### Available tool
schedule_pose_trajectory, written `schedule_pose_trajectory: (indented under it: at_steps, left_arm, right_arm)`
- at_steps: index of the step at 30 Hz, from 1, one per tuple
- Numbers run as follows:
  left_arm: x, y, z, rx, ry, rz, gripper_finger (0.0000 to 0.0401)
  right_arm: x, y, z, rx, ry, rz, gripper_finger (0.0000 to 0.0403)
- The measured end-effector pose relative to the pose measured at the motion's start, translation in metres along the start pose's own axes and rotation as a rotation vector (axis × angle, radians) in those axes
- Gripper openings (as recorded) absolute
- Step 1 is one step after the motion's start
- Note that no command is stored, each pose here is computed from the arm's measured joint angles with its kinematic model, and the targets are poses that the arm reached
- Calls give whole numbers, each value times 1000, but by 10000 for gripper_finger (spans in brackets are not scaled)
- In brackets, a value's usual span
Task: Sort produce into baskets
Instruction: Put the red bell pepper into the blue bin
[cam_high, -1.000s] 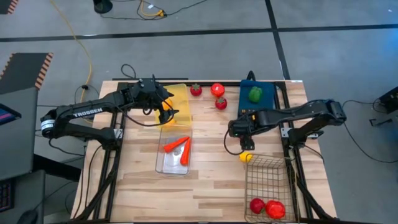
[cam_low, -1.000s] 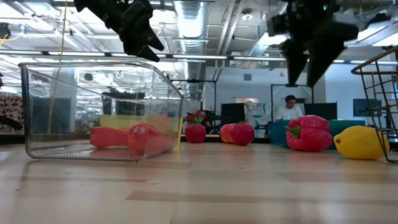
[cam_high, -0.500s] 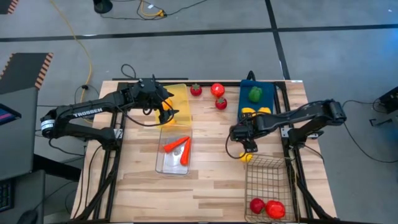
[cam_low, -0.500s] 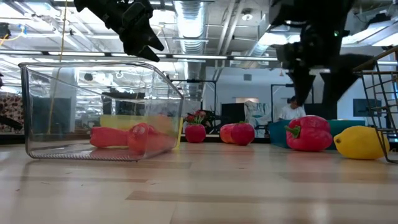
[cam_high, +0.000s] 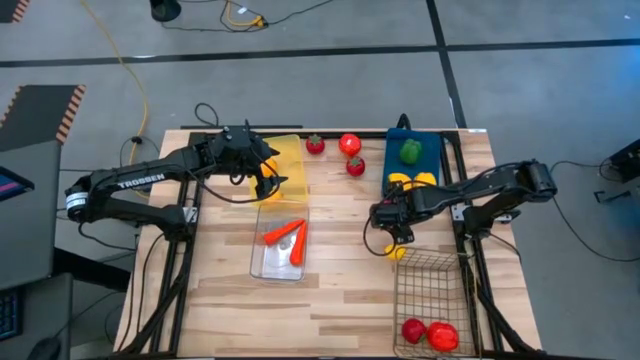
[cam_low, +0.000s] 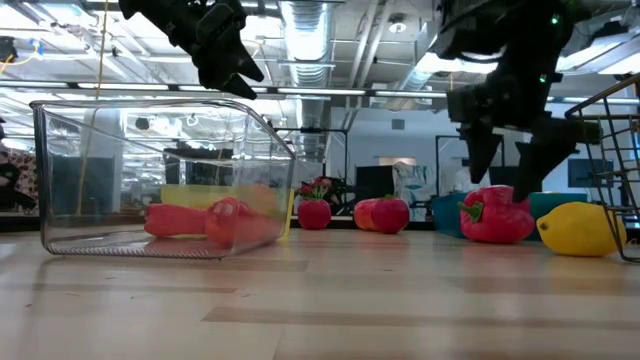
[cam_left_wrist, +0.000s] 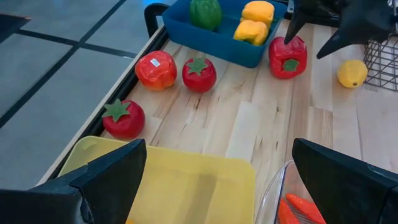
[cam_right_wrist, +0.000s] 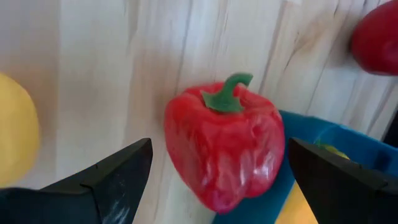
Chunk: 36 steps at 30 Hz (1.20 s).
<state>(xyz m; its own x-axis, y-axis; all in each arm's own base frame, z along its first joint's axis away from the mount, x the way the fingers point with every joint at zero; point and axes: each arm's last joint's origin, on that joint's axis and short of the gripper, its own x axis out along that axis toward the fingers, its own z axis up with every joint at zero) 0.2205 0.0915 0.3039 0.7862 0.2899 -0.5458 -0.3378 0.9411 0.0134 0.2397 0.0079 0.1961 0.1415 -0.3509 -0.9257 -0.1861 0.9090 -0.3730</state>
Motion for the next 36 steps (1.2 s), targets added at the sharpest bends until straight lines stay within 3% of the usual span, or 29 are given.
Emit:
schedule_pose_trajectory:
  at_steps: [18,29,36]
  left_arm:
    - [0,0,0,0,1,0,391]
    - [0,0,-3,-80,29,0,391]
    - [1,0,-4,-141,47,2,391]
  right_arm:
    - [23,3,-11,33,5,-21,399]
    - [23,4,-11,78,4,-12,333]
    - [23,4,-10,82,-13,-12,325]
